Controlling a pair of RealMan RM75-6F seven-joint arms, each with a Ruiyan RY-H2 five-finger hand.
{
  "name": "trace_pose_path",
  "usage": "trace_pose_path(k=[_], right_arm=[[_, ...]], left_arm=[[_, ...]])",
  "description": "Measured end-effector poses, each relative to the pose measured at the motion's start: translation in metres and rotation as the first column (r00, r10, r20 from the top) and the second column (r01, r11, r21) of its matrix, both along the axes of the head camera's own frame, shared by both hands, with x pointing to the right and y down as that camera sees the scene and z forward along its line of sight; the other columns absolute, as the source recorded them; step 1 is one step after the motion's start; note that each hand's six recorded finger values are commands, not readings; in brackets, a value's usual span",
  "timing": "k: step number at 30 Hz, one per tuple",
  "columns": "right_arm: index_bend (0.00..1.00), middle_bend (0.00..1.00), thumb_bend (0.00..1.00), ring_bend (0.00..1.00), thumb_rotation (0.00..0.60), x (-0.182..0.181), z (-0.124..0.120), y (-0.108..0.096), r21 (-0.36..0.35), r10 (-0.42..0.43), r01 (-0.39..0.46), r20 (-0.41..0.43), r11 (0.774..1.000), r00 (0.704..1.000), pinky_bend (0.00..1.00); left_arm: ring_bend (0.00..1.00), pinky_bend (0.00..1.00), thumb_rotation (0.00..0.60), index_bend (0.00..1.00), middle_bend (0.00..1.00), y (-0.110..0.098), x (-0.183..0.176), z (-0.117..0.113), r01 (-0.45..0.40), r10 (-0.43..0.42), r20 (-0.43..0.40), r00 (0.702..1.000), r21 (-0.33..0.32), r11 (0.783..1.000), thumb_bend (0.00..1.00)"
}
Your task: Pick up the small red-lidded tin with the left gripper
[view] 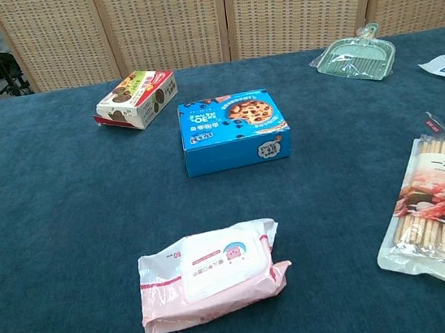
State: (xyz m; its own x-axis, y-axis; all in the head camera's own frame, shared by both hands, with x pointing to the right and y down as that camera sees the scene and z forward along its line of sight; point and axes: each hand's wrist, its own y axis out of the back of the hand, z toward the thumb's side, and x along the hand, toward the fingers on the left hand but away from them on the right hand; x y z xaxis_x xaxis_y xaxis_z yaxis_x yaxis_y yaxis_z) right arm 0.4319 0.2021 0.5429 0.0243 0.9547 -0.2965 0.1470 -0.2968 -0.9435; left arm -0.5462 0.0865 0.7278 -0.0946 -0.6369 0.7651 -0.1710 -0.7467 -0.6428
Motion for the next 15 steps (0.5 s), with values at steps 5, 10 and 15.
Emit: trace_pose_path(k=[5, 10, 15], right_arm=[[0.00, 0.00, 0.00, 0.00, 0.600, 0.001, -0.001, 0.000, -0.002, 0.007, -0.007, 0.007, 1.000, 1.000, 0.00], [0.00, 0.00, 0.00, 0.00, 0.600, 0.002, -0.002, 0.000, 0.000, 0.009, -0.009, 0.013, 1.000, 1.000, 0.00], [0.00, 0.00, 0.00, 0.00, 0.600, 0.002, -0.002, -0.001, -0.001, 0.011, -0.011, 0.017, 1.000, 1.000, 0.00]], left_arm=[[0.39, 0.54, 0.600, 0.56, 0.44, -0.004, 0.009, -0.003, -0.034, 0.035, -0.012, 0.999, 0.035, 0.999, 0.12], [0.40, 0.55, 0.600, 0.57, 0.45, -0.009, 0.026, -0.017, -0.050, 0.058, -0.087, 0.995, 0.090, 0.995, 0.13], [0.40, 0.55, 0.600, 0.57, 0.45, -0.017, 0.053, -0.041, -0.084, 0.113, -0.177, 0.978, 0.166, 0.983, 0.12]])
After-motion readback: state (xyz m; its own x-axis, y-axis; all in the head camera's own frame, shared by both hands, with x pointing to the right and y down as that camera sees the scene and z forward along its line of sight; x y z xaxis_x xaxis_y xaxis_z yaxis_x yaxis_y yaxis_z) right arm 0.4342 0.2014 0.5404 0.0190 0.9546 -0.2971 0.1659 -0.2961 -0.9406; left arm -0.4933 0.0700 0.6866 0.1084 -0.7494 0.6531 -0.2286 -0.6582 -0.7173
